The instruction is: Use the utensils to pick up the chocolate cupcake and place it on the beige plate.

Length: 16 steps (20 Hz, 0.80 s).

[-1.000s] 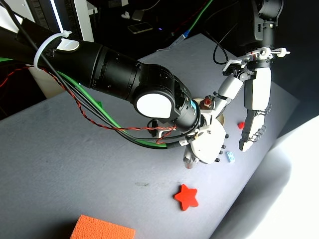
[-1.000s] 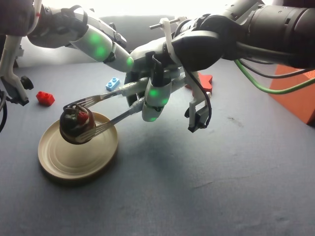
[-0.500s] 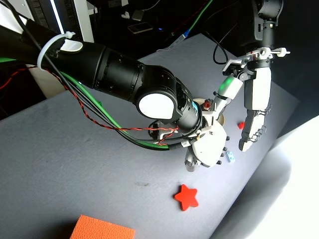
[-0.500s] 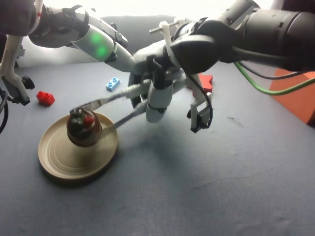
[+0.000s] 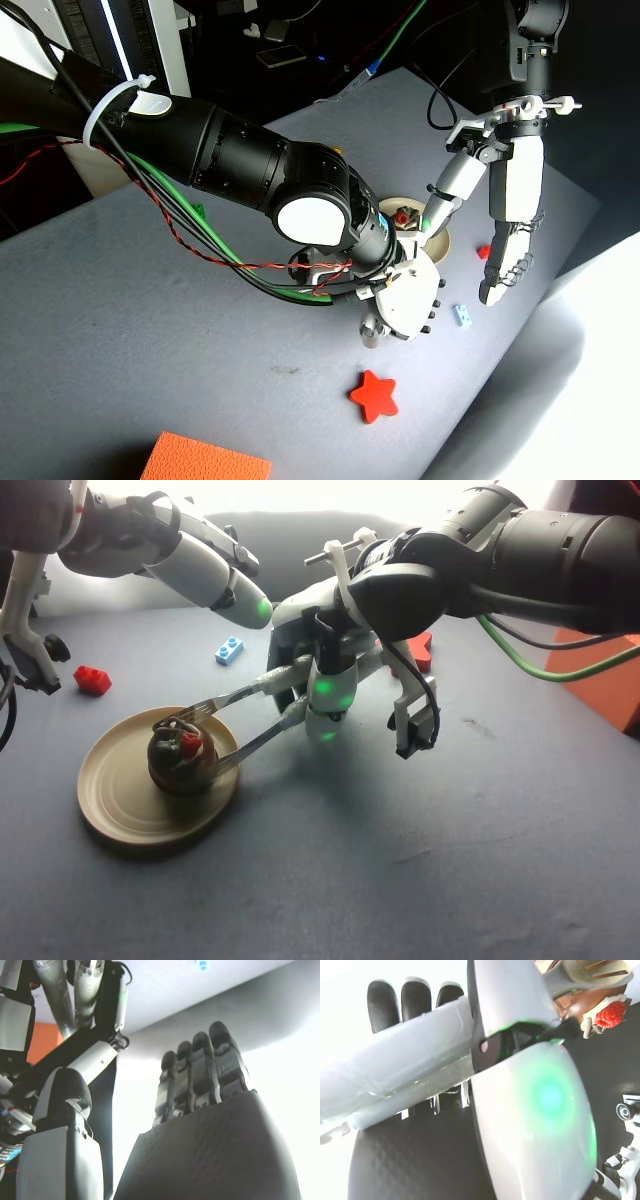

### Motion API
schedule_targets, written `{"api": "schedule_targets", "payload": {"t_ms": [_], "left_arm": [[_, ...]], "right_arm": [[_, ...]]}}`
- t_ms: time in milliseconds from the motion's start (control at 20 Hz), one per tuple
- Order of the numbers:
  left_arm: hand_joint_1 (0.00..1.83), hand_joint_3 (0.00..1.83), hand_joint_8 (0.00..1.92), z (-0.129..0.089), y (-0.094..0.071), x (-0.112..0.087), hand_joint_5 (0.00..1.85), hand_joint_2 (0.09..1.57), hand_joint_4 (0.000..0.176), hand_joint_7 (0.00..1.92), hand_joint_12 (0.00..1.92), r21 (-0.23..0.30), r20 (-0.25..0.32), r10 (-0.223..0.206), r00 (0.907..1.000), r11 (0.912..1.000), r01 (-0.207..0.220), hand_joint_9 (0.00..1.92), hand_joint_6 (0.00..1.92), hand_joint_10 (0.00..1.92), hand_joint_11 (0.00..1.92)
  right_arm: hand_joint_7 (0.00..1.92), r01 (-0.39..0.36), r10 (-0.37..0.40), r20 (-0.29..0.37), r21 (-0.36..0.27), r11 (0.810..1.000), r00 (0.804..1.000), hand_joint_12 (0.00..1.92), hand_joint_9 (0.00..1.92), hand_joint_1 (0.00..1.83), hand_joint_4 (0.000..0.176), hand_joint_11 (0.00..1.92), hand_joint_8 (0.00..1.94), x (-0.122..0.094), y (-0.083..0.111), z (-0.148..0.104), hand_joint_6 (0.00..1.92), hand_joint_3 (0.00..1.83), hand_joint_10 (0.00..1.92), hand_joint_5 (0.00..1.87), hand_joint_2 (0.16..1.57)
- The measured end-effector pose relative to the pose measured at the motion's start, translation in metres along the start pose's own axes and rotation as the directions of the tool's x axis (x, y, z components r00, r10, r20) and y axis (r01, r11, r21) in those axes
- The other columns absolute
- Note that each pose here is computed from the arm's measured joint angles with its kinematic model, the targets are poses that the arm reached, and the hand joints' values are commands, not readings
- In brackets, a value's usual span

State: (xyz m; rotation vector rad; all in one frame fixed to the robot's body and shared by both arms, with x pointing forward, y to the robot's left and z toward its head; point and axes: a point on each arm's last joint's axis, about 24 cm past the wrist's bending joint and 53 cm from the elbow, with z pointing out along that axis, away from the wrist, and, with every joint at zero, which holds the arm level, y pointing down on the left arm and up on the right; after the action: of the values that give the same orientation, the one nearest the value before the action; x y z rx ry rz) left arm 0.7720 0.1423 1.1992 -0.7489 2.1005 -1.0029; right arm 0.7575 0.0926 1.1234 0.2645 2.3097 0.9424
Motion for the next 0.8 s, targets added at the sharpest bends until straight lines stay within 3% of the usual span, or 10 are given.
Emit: {"api": "schedule_targets", "payload": {"t_ms": [50,100,150,200,250,300,800], "left_arm": [[0.64,0.0,0.0,0.0,0.0,0.0,0.19,1.15,0.0,0.16,0.27,0.0,0.0,0.0,1.0,1.0,0.0,0.14,0.0,0.0,0.0],[0.65,0.0,0.0,0.0,0.0,0.0,0.19,1.15,0.0,0.16,0.27,0.0,0.0,0.0,1.0,1.0,0.0,0.14,0.0,0.0,0.0],[0.63,0.0,0.0,0.0,0.0001,0.0,0.17,1.15,0.0,0.15,0.27,0.0,0.0,0.0,1.0,1.0,0.0,0.13,0.0,0.0,0.0],[0.6,0.0,0.0,0.0,0.0,0.0,0.16,1.16,0.0,0.15,0.27,0.0,0.0,0.0,1.0,1.0,0.0,0.13,0.0,0.0,0.0],[0.6,0.0,0.0,0.0,0.0003,0.0001,0.17,1.16,0.0,0.15,0.27,-0.001,0.0,0.001,1.0,1.0,-0.001,0.12,0.0,0.0,0.0],[0.61,0.0,0.0,0.0,0.0,0.0002,0.16,1.16,0.0,0.14,0.26,0.0,0.0,0.001,1.0,1.0,-0.001,0.12,0.0,0.0,0.0],[0.6,0.0,0.0,-0.0001,-0.0001,0.0011,0.18,1.16,0.0,0.15,0.27,0.0,-0.002,0.006,1.0,1.0,-0.006,0.13,0.0,0.0,0.0]], "right_arm": [[0.73,0.0,0.0,-0.001,0.0,1.0,1.0,1.78,0.8,1.48,0.0,0.62,1.28,0.0004,0.0003,0.0001,1.13,0.0,1.32,0.78,1.19],[0.75,0.0,0.0,-0.001,-0.001,1.0,1.0,1.5,0.8,1.38,0.0,0.57,1.28,0.0006,0.0006,0.0002,1.14,0.0,1.39,0.81,1.19],[0.73,0.002,-0.002,-0.001,-0.001,1.0,1.0,1.72,0.79,1.46,0.0,0.6,1.3,0.0009,0.0009,0.0004,1.11,0.0,1.34,0.81,1.19],[0.71,0.003,-0.003,-0.001,-0.002,1.0,1.0,1.77,0.78,1.47,0.0,0.61,1.31,0.0008,0.0011,0.0004,1.13,0.0,1.33,0.79,1.2],[0.75,0.005,-0.005,-0.001,-0.003,1.0,1.0,1.52,0.79,1.38,0.0,0.55,1.3,0.0013,0.0017,0.0007,1.16,0.0,1.41,0.79,1.2],[0.78,0.007,-0.007,-0.001,-0.003,1.0,1.0,1.46,0.8,1.36,0.0,0.53,1.26,0.0014,0.0021,0.001,1.15,0.0,1.42,0.79,1.19],[0.78,0.024,-0.024,0.003,-0.007,1.0,1.0,1.5,0.78,1.35,0.0,0.48,1.3,0.0011,0.0037,0.0014,1.21,0.0,1.45,0.72,1.21]]}}
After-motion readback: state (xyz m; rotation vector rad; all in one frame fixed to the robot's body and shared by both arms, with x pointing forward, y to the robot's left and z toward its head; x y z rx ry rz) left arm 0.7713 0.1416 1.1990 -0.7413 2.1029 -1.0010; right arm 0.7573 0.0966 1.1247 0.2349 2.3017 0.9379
